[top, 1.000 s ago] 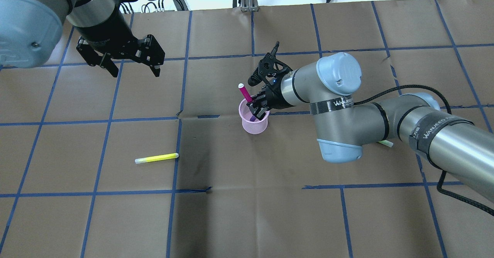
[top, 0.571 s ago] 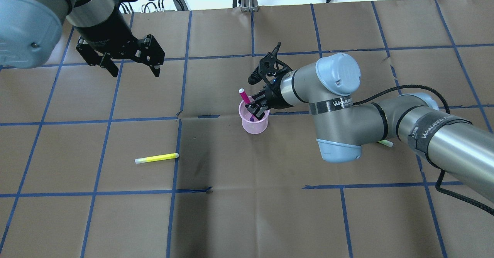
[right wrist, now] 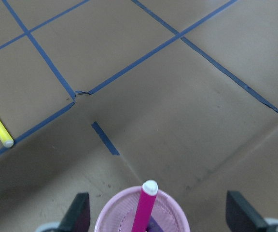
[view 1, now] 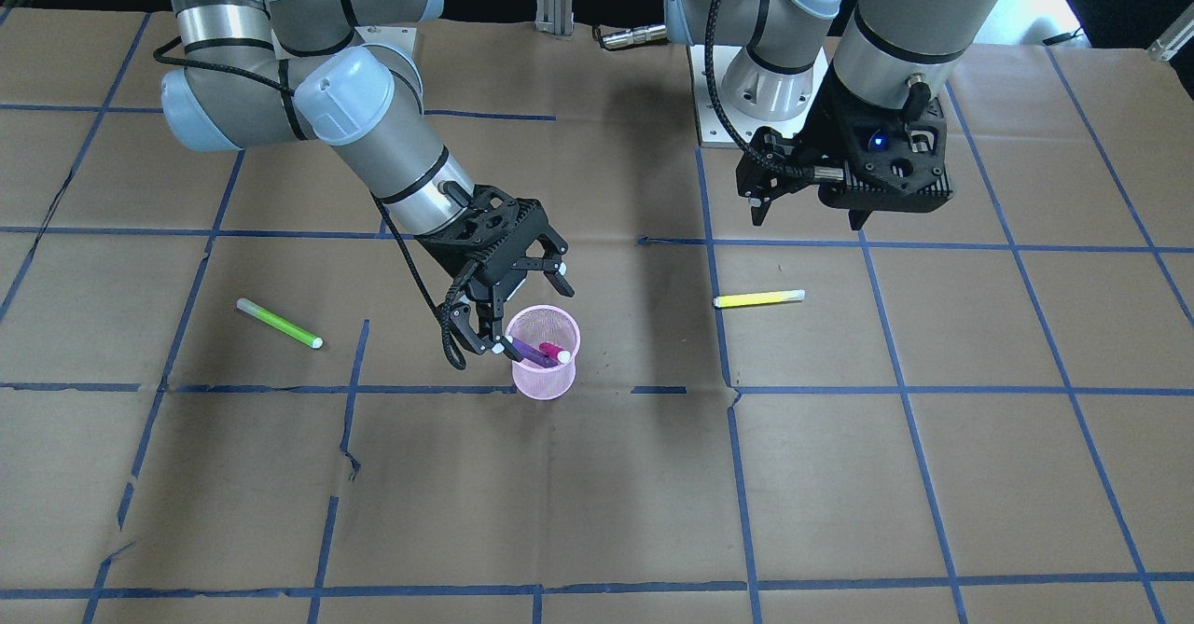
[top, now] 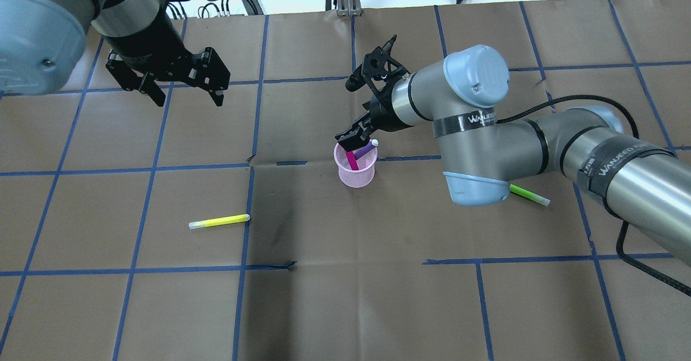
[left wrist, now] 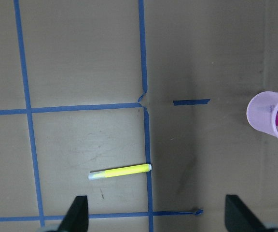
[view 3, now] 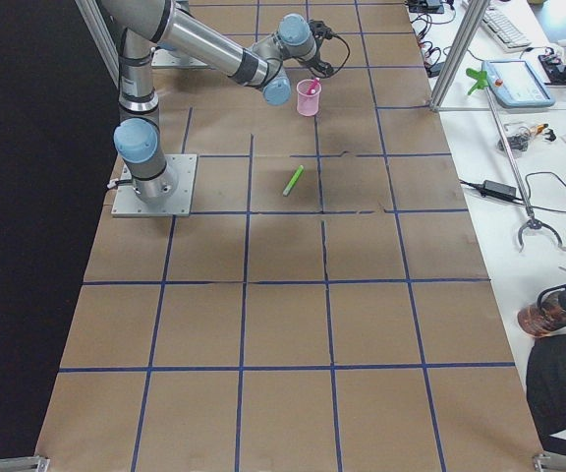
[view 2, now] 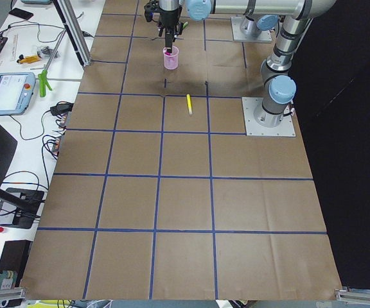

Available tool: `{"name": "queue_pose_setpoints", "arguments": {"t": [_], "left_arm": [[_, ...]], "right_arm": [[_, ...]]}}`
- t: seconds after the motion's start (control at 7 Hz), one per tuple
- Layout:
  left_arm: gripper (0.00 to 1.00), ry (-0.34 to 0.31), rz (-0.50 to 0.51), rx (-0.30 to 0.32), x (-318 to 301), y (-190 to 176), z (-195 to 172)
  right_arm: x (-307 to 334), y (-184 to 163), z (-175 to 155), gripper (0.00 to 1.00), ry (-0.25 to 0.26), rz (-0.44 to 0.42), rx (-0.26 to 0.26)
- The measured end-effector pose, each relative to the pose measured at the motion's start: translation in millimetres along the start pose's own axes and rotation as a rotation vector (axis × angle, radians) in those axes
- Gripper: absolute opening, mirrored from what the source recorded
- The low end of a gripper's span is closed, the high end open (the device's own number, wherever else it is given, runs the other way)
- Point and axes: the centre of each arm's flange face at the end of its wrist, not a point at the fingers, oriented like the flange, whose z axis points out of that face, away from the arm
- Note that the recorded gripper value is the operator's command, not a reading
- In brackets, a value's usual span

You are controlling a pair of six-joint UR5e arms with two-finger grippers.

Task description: Insert purple and pink pens into pink cup

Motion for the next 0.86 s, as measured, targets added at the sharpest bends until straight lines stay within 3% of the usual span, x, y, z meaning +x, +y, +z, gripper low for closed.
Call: {"name": "queue_pose_setpoints", "arguments": {"t": [0.29,0.43,0.86], "left_arm": [[0.98,0.001,0.001,0.001,0,0,0],[0.98,0.001,0.001,0.002,0,0,0],[0.98,0.000,0.001,0.001,0,0,1]], "right_arm": [[17,-30,-45,1.00,-0.015,0.122,-0.135],[34,-37,-70,1.00,0.009,0.231,-0.223],[84,-23,-140,1.00,0.112,0.704,-0.458]]}}
